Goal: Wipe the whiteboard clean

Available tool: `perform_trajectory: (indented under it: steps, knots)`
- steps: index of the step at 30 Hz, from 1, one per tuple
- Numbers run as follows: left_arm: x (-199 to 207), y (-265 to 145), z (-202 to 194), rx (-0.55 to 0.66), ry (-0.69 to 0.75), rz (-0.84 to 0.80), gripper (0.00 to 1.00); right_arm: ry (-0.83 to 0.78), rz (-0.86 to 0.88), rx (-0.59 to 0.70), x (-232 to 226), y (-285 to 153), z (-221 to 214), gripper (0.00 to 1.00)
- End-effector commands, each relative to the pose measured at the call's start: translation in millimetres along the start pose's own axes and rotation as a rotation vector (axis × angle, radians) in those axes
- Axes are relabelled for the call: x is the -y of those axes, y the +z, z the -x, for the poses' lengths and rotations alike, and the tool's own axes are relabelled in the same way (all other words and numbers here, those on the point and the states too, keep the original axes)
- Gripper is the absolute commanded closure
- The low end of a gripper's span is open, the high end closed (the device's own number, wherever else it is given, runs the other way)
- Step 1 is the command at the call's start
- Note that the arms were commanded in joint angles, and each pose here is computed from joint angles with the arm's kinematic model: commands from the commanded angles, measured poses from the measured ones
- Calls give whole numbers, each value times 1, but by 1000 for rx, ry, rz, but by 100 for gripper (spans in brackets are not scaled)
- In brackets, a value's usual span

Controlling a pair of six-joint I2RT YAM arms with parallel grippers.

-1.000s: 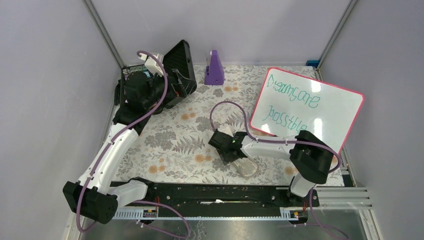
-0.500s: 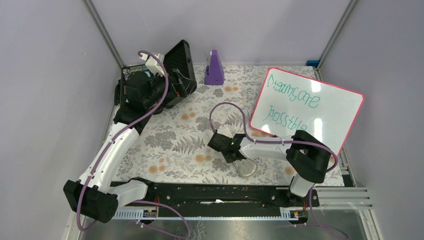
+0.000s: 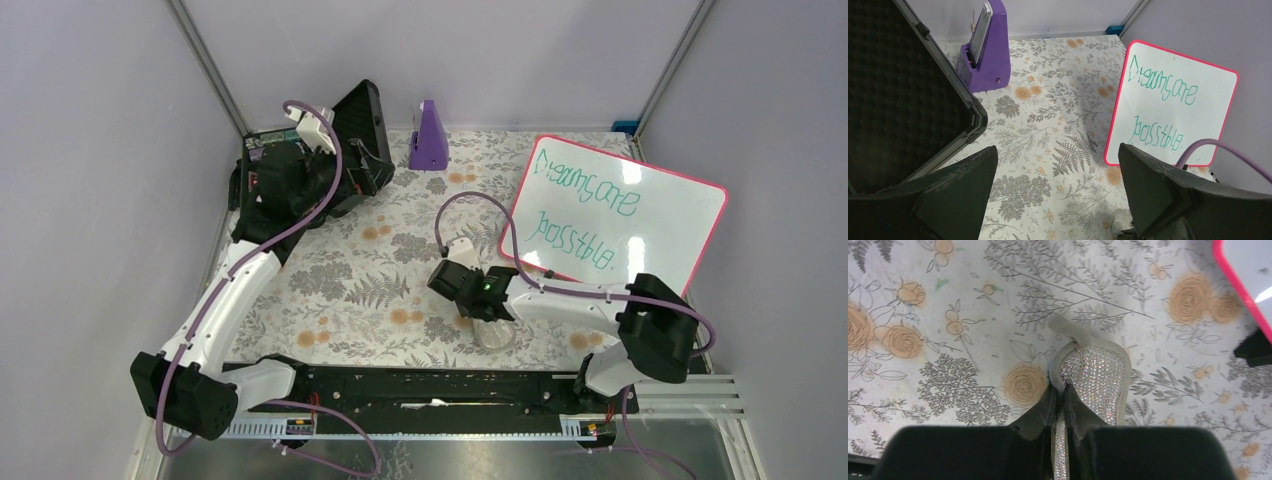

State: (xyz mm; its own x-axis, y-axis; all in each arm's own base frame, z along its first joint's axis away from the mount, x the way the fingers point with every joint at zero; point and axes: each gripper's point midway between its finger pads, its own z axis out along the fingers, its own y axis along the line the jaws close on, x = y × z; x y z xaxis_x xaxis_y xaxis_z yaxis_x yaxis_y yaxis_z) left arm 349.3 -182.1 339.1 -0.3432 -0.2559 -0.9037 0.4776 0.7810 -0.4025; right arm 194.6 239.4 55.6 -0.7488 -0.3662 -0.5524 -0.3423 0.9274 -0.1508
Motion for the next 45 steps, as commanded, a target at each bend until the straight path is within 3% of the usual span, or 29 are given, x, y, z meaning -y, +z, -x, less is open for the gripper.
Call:
perform_trajectory:
  steps: [1,17,26,37,42,45]
  knots:
    - [7,1,17,42,35,-16,1,99,-81,74,28,-19,26,100]
    - [16,25,-13,-68,-39,-105,1,559,-100,286,144,-83,84,100]
    - [33,42,-46,-156,-46,-170,1,629,-207,379,192,-99,110,100]
    - [47,65,-101,-298,0,-202,1,660,-456,386,273,-97,100,100]
    - [55,79,-112,-253,37,-249,1,706,-487,419,310,-90,102,100]
    - [58,96,-109,-232,-28,-252,1,759,-504,447,335,-89,105,100]
